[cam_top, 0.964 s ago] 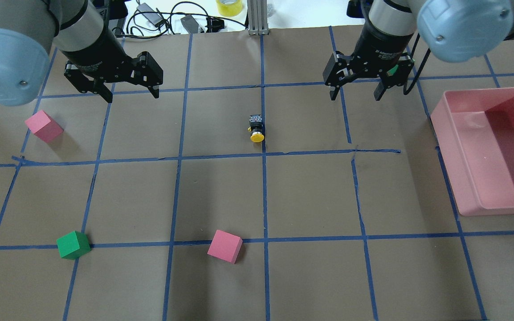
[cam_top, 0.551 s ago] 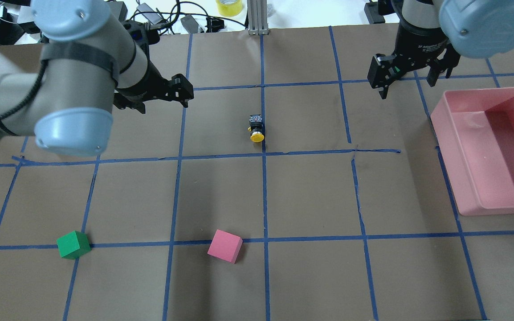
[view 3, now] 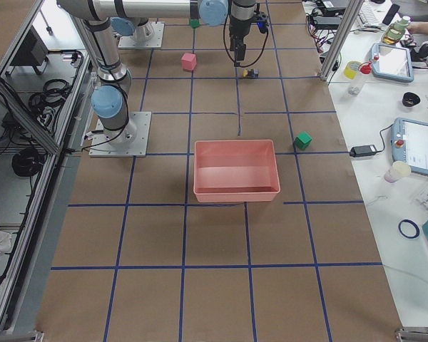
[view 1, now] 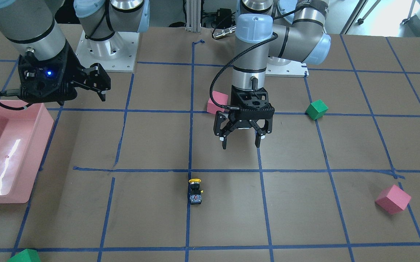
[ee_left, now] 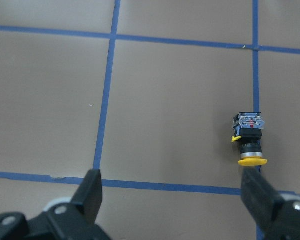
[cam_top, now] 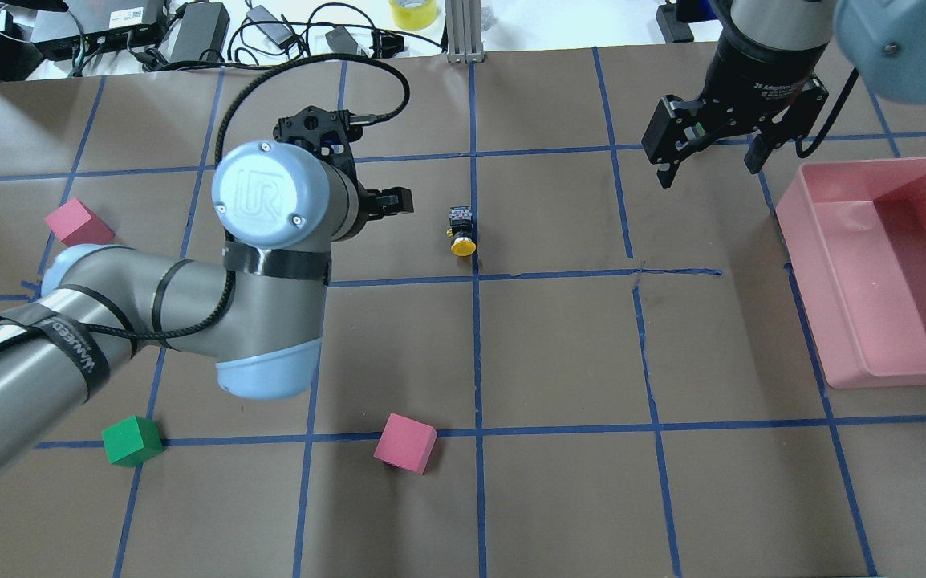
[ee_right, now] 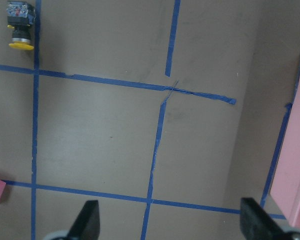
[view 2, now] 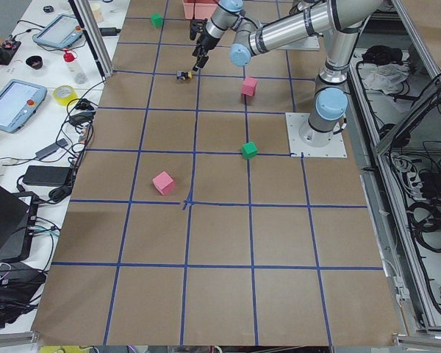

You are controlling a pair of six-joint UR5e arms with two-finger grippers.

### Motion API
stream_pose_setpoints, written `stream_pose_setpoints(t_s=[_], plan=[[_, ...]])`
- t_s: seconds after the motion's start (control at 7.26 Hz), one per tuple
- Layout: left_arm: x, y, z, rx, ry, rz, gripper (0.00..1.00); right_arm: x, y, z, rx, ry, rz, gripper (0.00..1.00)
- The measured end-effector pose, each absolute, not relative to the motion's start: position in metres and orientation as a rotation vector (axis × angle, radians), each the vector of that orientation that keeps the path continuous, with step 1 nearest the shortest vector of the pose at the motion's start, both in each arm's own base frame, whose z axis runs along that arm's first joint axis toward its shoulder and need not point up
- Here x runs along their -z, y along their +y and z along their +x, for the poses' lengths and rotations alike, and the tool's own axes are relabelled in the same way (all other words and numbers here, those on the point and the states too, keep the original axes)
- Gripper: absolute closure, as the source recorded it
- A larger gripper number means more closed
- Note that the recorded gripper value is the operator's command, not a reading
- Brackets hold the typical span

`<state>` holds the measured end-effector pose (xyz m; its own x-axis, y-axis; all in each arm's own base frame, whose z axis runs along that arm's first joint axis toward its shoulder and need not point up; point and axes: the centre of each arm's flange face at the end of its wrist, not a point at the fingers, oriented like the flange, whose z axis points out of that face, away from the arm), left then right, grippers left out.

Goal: Align button upright
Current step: 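Raise the right gripper away while the left gripper reaches toward the switch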

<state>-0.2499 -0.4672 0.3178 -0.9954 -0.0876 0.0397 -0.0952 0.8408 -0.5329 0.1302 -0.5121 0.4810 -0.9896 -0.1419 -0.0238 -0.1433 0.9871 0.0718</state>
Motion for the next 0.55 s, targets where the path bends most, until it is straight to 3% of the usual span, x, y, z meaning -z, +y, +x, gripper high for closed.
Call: stream_pose_setpoints(t_s=[0.55], plan=[[-0.242,-0.437,-0.315,-0.881,-3.017,0.250,0.12,-0.485,-0.502,0.132,-0.155,3.094,-0.209,0.00]])
